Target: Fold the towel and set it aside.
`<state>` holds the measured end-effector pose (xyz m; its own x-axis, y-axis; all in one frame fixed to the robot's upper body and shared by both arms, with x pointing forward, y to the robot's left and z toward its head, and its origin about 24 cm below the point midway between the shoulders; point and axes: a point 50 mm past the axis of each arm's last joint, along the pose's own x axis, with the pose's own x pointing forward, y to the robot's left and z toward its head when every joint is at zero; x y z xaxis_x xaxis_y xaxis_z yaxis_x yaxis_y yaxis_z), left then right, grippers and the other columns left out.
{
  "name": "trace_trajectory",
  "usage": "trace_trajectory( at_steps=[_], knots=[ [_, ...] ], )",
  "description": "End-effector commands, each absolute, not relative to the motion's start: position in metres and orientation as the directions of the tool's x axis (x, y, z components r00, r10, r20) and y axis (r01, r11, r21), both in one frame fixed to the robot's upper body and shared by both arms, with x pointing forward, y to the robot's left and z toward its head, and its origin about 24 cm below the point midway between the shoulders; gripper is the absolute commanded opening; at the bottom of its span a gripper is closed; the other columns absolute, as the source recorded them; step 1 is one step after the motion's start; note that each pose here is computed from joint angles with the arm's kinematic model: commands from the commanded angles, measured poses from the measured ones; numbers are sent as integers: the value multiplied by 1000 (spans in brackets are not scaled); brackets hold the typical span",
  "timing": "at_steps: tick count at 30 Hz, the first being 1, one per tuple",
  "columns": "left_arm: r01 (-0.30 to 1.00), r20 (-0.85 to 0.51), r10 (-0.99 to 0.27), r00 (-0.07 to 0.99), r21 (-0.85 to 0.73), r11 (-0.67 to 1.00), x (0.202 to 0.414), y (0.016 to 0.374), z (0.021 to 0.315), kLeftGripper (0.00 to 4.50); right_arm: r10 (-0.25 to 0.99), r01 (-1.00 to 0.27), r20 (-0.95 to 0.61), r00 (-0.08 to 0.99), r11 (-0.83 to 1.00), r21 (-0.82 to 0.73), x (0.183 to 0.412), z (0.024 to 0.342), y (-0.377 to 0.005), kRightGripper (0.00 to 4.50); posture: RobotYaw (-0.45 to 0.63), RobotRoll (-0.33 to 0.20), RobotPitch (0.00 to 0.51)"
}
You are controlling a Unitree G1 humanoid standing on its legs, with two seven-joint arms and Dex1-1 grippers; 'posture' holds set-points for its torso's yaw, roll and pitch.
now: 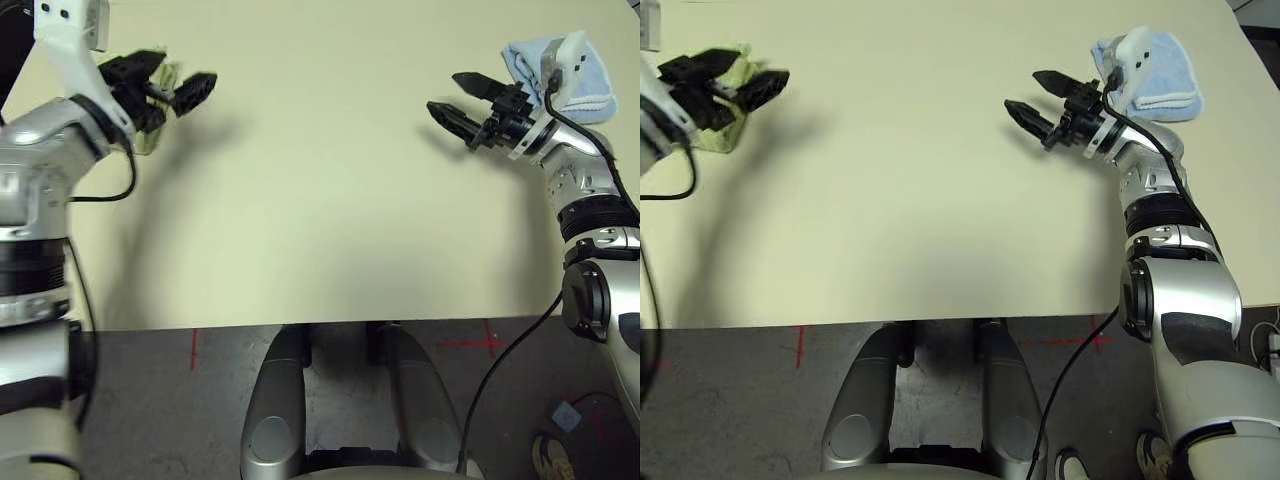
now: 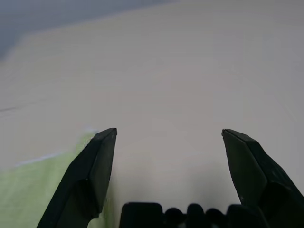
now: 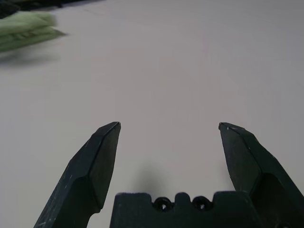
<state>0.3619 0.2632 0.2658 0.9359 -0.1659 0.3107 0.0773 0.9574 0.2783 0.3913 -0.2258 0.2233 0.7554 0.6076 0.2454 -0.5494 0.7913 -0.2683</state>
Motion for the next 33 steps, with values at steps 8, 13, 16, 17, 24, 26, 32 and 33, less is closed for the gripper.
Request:
trace_trajectory(
  at_steps=[8,13,16,17,24,26,32,33],
  knots=[
    [-193,407,120,906,142,971,383,275,234,4487,119,-76,397,910,990,-121,403,218,-229,4500,6,0,312],
    [-246,414,168,895,143,959,387,286,240,4487,18,18,423,906,997,-81,405,217,-224,4500,10,0,304],
    [-226,411,140,901,169,959,387,290,247,4487,21,6,408,913,998,-65,405,217,-230,4500,-11,0,301],
    [-211,410,122,904,179,961,387,290,250,4487,21,5,407,913,998,-64,405,218,-233,4500,-23,0,291],
    [-118,341,38,939,217,969,383,304,249,4487,67,-36,392,918,996,-86,402,226,-248,4500,-47,0,304],
    [-108,320,36,947,211,972,380,310,246,4487,76,-42,385,920,995,-96,401,226,-252,4500,-53,0,292],
    [-158,327,89,941,191,969,375,321,244,4487,89,-59,378,922,994,-91,401,227,-254,4500,-63,0,301],
    [-170,336,101,936,183,968,375,321,245,4487,91,-61,378,921,994,-91,401,228,-254,4500,-63,0,308]
  ],
)
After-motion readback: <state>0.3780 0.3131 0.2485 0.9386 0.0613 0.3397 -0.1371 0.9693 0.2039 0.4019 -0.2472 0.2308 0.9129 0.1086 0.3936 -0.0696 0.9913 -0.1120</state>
